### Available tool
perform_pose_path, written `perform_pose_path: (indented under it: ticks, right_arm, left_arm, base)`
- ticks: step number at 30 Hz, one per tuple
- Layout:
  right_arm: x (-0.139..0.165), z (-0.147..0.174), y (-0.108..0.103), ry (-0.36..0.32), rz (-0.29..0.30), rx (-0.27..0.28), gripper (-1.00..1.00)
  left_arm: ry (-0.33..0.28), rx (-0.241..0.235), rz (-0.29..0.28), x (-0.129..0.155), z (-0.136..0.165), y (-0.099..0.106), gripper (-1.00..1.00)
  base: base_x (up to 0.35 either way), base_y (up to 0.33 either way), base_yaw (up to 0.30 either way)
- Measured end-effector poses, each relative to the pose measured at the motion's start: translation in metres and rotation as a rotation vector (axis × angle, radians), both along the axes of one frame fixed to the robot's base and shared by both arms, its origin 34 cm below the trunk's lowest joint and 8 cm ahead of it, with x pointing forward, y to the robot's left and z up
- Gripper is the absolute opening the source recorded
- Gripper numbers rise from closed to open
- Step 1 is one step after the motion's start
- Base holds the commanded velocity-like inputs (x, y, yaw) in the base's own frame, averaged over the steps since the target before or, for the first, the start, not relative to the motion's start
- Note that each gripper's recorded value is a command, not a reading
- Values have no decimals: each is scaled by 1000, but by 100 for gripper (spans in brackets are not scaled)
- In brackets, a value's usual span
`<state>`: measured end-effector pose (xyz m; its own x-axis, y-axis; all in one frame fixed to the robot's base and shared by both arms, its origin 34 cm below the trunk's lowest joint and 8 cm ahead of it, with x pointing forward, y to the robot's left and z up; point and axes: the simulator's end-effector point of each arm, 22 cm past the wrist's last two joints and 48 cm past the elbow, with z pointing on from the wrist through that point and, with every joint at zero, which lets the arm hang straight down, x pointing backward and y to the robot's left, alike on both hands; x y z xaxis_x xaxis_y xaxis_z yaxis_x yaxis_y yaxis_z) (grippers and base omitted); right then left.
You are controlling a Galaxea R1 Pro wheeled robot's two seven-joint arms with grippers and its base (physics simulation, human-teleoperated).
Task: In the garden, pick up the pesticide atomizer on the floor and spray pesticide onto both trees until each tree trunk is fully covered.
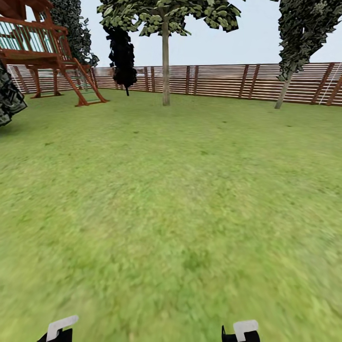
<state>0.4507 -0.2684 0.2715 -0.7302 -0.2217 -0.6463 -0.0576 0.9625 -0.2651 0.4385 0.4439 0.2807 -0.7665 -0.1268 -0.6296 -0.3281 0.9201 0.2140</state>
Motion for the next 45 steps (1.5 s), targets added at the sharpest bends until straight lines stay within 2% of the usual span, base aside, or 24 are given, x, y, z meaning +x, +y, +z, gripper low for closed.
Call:
perform_pose_path:
  ticks: [45]
  right_arm:
    - [0, 0, 0, 0, 0, 0, 100]
  left_arm:
    - [-1, -3, -1, 0, 0, -2, -100]
  base:
    - [337, 0, 0]
